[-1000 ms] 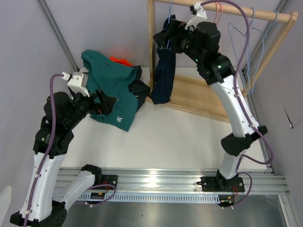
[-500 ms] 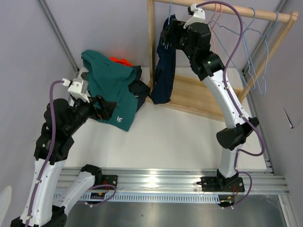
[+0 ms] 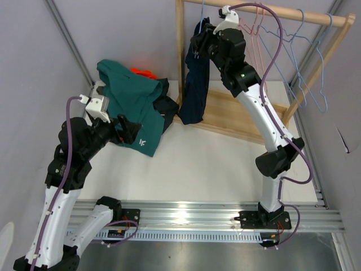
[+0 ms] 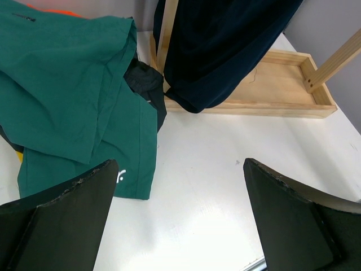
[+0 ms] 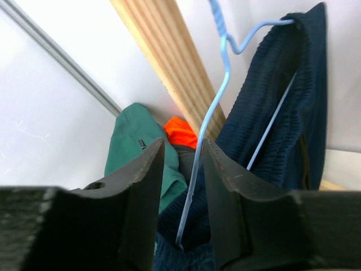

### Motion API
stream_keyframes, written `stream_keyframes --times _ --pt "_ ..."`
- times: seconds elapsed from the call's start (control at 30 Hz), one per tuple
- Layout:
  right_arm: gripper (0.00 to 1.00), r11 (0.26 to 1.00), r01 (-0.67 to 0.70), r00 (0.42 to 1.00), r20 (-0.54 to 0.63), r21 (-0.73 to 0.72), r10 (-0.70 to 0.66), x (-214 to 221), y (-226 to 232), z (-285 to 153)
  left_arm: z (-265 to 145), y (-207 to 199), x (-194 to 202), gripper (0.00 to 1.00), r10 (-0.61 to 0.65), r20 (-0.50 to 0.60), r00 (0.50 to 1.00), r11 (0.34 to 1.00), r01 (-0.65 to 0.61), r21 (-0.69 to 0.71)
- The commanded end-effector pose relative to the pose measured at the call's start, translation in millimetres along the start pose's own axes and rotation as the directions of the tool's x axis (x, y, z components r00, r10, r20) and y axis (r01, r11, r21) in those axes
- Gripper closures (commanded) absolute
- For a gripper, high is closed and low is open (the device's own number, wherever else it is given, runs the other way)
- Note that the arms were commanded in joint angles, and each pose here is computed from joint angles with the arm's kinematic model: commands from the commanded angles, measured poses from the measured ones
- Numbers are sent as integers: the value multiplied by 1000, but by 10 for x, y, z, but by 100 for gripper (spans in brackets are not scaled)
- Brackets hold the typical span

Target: Remove the shorts from the hanger

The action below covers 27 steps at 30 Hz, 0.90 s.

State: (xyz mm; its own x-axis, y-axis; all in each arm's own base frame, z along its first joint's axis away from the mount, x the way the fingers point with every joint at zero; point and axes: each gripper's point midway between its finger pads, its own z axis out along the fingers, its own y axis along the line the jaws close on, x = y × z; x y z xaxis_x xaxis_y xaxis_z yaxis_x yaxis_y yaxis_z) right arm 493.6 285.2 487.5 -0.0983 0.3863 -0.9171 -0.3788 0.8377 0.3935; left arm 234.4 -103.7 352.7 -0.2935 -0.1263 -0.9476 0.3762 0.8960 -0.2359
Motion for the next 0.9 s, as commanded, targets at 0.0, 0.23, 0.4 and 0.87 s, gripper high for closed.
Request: stream_keyframes --times 0.0,0.23,0.4,0.87 --pt "59 999 -30 999 32 -35 31 -54 91 54 -14 -58 -46 1 -11 30 999 1000 10 25" --pt "72 999 -35 999 6 -33 35 78 82 122 -27 -55 -10 1 -17 24 1000 1000 16 24" --pt "100 999 -41 999 13 -28 41 53 90 105 -29 -50 -5 1 -13 27 1000 1000 12 23" --pt "100 977 125 951 301 -171 -69 -1153 1071 -981 -34 -415 -237 1 0 84 996 982 -16 190"
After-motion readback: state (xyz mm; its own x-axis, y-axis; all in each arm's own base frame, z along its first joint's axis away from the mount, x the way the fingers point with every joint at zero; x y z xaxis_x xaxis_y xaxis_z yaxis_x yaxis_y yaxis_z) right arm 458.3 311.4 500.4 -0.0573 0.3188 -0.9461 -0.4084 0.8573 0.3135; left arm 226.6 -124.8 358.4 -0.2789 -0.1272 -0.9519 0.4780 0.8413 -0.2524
